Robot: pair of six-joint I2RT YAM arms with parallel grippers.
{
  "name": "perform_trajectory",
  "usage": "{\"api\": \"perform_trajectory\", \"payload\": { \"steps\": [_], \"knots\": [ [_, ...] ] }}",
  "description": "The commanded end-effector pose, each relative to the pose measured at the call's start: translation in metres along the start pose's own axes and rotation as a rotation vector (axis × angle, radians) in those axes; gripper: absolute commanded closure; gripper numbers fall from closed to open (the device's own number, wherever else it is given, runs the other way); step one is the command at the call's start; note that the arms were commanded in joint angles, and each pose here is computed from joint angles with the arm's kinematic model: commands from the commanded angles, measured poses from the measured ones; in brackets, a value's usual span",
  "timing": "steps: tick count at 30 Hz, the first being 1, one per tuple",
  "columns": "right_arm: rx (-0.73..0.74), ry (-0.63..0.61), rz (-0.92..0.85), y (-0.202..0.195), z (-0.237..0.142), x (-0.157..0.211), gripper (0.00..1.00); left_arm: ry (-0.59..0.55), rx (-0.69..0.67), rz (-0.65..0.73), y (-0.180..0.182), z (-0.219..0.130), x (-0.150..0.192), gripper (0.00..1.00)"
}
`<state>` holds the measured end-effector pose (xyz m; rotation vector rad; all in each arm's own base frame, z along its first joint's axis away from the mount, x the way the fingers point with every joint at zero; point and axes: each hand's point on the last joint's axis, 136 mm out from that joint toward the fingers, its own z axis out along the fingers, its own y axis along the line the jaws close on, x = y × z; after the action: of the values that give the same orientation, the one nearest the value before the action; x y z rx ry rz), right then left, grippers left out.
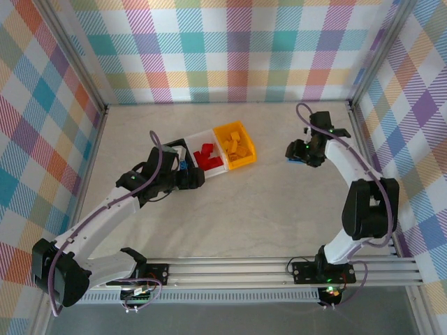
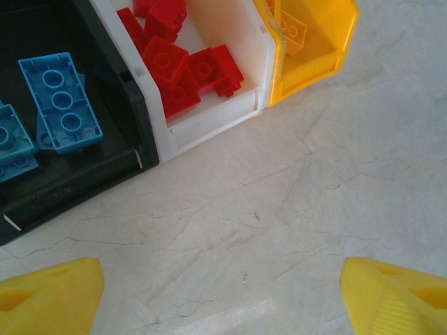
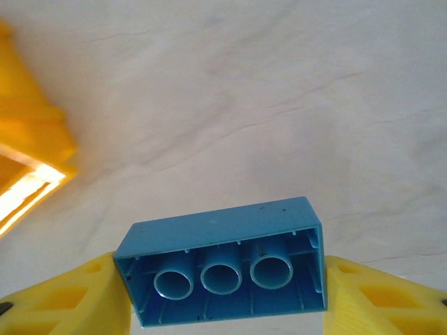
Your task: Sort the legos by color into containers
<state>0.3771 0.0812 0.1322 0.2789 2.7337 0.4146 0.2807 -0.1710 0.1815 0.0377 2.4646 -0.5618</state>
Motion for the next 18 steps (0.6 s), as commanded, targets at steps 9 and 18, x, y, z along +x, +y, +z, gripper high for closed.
{"api": "perform_trajectory", "payload": {
  "steps": [9,18],
  "knots": [
    [-0.408,0.059,-0.207,0.187,-0.025,0.028,0.40,-0.081,-0.083,-0.074,0.028,-0.031,-0.018,0.12],
    [-0.541,0.205,-0.394,0.315,0.021,0.076,0.40,-0.125,-0.131,-0.148,0.055,-0.060,-0.017,0.12]
  ]
}}
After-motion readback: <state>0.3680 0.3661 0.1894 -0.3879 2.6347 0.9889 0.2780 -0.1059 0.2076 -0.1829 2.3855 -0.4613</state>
